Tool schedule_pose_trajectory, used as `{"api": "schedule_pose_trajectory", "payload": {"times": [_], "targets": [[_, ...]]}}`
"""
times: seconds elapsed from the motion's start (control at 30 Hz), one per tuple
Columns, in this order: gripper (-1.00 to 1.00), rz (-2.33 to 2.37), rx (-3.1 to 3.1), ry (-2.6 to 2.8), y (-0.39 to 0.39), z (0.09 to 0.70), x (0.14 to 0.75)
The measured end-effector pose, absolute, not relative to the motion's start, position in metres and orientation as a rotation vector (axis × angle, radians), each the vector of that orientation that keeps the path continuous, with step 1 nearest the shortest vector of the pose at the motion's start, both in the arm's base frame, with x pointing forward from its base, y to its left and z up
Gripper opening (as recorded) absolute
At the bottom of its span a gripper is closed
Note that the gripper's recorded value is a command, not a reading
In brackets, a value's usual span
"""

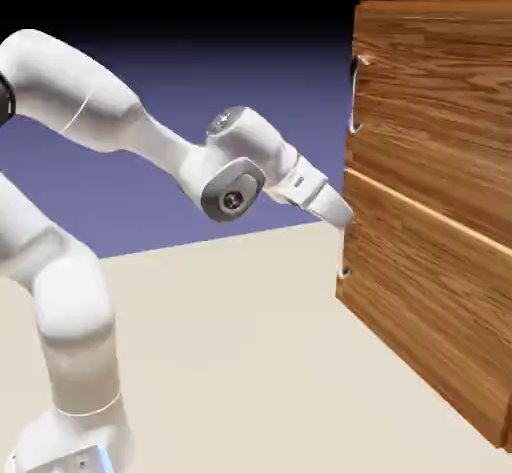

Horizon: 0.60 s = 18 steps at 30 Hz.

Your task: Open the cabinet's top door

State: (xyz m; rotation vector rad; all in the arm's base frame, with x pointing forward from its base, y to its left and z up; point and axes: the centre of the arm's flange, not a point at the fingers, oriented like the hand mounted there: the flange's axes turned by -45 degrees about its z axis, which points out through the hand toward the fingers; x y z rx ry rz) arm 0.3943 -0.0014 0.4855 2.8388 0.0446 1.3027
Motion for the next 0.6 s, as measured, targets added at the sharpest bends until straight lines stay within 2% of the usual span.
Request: {"api": "schedule_pose_trajectory", "payload": {"times": [0.6], "targets": [[0.00,1.810,2.493,-0.094,0.002,0.634,0.392]]}}
